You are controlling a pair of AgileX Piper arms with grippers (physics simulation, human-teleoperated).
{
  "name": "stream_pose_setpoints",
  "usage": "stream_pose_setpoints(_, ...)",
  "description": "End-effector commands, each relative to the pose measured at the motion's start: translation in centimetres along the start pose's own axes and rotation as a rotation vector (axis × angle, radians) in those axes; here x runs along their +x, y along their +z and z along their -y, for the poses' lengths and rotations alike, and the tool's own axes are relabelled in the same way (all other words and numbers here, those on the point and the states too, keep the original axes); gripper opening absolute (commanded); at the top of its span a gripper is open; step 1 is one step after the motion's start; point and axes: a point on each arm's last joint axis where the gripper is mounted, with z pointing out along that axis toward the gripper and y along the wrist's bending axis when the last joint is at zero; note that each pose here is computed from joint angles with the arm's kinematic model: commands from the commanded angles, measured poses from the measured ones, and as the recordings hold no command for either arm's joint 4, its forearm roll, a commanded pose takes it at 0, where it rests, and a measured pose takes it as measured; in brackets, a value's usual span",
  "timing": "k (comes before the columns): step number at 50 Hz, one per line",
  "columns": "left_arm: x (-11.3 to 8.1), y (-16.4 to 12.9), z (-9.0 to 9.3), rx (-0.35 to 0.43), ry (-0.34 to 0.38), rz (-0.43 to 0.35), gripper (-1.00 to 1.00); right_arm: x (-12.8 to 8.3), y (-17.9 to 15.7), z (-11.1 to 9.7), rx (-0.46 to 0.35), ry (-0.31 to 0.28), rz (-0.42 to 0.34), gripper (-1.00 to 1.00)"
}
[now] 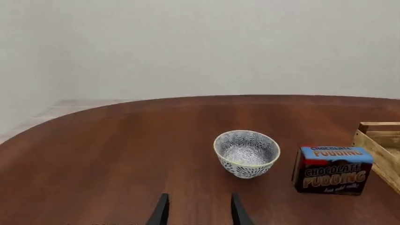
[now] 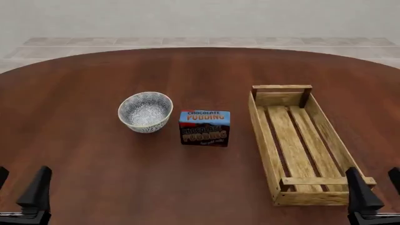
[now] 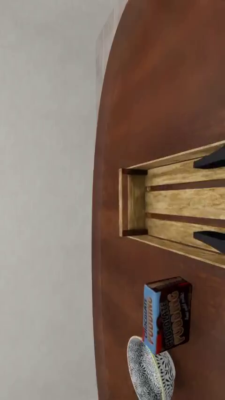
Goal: Pick up the bowl on the left and put it in the tray.
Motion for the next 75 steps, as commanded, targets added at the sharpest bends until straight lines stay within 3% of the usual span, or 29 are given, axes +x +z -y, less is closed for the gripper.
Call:
stream_pose_setpoints(1, 0.1, 0.0, 0.1, 0.020, -0.004, -0.016, 1.00, -0.1, 0.0, 0.0, 0.000, -0.001, 0.000, 1.00)
stream_pose_setpoints(23, -0.5, 0.8, 0.2, 0.033, -0.016, -0.010, 1.00, -0.1, 0.0, 0.0, 0.000, -0.003, 0.001, 1.00)
stream_pose_setpoints(36, -4.0, 3.8, 0.5, 0.059, -0.016, 0.005, 1.00, -0.1, 0.0, 0.0, 0.000, -0.002, 0.001, 1.00)
stream_pose_setpoints(39, -5.0, 3.8, 0.4, 0.053, 0.049, 0.038, 1.00, -0.1, 0.0, 0.0, 0.000, -0.001, 0.000, 1.00)
stream_pose_setpoints(42, -5.4, 4.2, 0.5, 0.054, 0.033, 0.033, 1.00, -0.1, 0.0, 0.0, 0.000, -0.001, 0.000, 1.00)
stream_pose_setpoints(44, -6.3, 4.8, 0.6, 0.061, 0.066, 0.041, 1.00, -0.1, 0.0, 0.0, 0.000, -0.003, 0.001, 1.00)
stream_pose_setpoints(47, -7.2, 5.9, 1.0, 0.093, 0.058, 0.027, 1.00, -0.1, 0.0, 0.0, 0.000, -0.001, 0.000, 1.00)
stream_pose_setpoints(49, -7.7, 7.1, 1.6, 0.135, 0.013, -0.004, 1.00, -0.1, 0.0, 0.0, 0.000, -0.002, 0.001, 1.00)
stream_pose_setpoints(51, -8.0, 7.3, 1.5, 0.128, 0.018, 0.001, 1.00, -0.1, 0.0, 0.0, 0.000, -0.003, 0.001, 1.00)
stream_pose_setpoints(52, -8.6, 7.7, 2.0, 0.162, 0.019, -0.001, 1.00, -0.1, 0.0, 0.0, 0.000, -0.002, 0.000, 1.00)
stream_pose_setpoints(57, -10.0, 8.0, 2.0, 0.163, 0.061, 0.017, 1.00, -0.1, 0.0, 0.0, 0.000, -0.002, 0.001, 1.00)
stream_pose_setpoints(65, -11.7, 10.4, 2.8, 0.195, 0.013, -0.042, 1.00, 0.0, 0.0, 0.0, 0.000, -0.002, 0.000, 1.00)
stream_pose_setpoints(69, -12.1, 12.6, 3.6, 0.215, -0.054, -0.108, 1.00, 0.0, 0.0, 0.0, 0.000, -0.002, 0.001, 1.00)
stream_pose_setpoints(75, -12.6, 14.8, 4.1, 0.216, -0.051, -0.143, 1.00, 0.0, 0.0, 0.0, 0.000, -0.002, 0.001, 1.00)
